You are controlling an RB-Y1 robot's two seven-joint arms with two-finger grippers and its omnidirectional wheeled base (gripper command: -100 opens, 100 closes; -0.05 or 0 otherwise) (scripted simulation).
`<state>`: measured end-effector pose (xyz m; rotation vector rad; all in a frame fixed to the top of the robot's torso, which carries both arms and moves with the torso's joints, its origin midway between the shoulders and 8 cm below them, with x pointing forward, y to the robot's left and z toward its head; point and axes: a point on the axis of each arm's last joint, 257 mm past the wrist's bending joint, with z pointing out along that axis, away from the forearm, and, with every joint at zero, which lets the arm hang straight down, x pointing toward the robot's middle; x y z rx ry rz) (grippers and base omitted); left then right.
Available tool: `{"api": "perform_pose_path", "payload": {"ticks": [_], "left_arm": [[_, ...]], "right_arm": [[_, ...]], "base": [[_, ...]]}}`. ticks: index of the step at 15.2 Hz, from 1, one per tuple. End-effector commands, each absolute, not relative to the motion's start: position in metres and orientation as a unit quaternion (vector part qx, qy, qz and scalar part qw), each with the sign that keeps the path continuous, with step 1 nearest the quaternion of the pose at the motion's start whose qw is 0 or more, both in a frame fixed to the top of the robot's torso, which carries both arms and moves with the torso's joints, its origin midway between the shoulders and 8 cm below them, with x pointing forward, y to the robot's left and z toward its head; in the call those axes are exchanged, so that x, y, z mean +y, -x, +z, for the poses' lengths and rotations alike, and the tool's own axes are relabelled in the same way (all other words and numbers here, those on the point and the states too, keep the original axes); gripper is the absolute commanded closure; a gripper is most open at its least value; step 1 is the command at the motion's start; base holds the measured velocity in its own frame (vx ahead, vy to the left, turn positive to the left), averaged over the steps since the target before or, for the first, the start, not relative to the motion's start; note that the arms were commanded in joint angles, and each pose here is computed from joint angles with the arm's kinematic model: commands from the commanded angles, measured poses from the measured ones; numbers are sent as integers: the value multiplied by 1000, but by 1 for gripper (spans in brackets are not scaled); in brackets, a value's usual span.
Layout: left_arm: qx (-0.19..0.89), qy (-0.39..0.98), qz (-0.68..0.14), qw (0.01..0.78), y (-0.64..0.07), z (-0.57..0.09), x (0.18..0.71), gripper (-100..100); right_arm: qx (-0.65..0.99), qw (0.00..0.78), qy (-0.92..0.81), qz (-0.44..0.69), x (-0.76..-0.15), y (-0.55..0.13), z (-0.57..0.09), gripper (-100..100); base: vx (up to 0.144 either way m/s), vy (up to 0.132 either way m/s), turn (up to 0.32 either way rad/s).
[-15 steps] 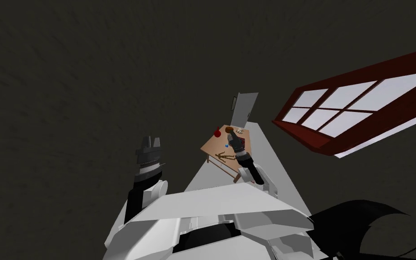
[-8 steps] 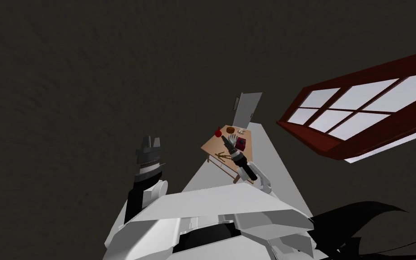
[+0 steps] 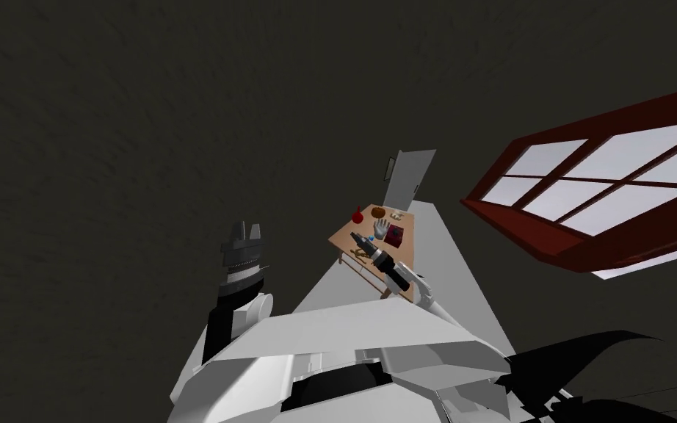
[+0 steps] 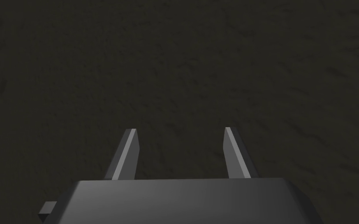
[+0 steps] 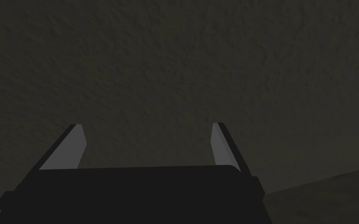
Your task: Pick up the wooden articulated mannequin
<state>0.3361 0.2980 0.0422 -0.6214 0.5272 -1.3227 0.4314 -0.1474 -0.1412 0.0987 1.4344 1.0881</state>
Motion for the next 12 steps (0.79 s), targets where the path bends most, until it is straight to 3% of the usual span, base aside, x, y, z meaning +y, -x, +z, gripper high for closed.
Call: {"api": "perform_pose_path", "payload": {"ticks": [1, 12], "left_arm": [[238, 280, -597, 713, -336, 42, 298, 0], [238, 280, -597, 713, -336, 42, 298, 0]], "right_arm": [[652, 609, -13, 451, -143, -434, -167, -100], [751, 555, 88, 347, -157, -432, -278, -100]], "base": [[-14, -31, 104], [-5, -41, 120]]}}
